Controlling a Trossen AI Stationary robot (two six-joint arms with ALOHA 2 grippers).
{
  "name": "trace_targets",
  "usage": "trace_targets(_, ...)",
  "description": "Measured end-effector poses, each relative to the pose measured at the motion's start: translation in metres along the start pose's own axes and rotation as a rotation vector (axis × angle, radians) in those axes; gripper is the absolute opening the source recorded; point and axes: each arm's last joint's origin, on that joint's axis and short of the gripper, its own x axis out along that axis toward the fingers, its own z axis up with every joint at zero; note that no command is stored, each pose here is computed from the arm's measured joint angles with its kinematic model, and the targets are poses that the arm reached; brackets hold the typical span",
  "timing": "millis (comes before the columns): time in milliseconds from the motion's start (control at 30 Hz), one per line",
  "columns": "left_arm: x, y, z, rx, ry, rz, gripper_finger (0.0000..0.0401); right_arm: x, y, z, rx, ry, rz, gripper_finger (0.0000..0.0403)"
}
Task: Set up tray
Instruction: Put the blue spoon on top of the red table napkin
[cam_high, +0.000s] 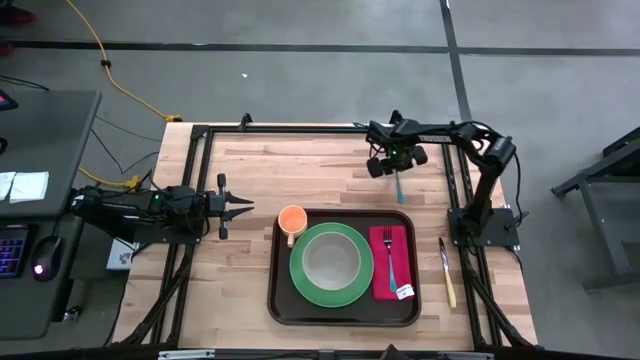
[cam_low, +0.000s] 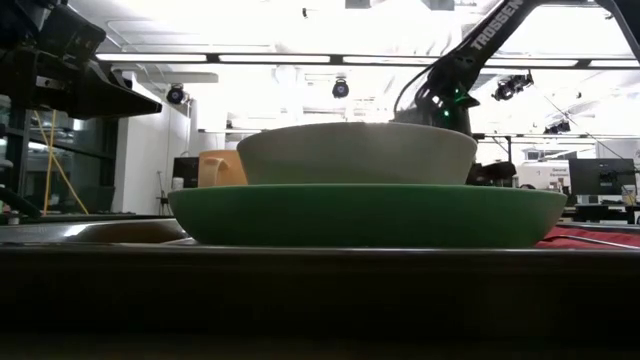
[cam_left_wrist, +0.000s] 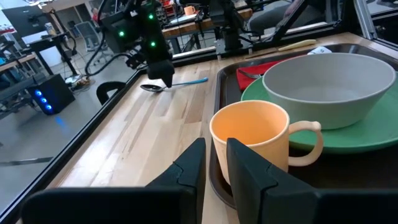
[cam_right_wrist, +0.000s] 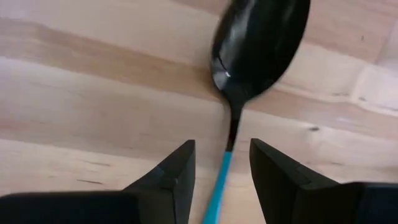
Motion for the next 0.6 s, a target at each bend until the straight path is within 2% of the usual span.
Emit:
trace_targets(233,0.000,0.000,0.000,0.000,0.000,0.000,0.0097,0.004,-0.001,-0.001,-0.011,-0.002,0.001,0.0130)
trace_targets(600,0.000,0.000,0.000,0.000,0.000,0.000,0.0097,0.014,0.001,-0.003,-0.013,-0.018,0.075,0.0129)
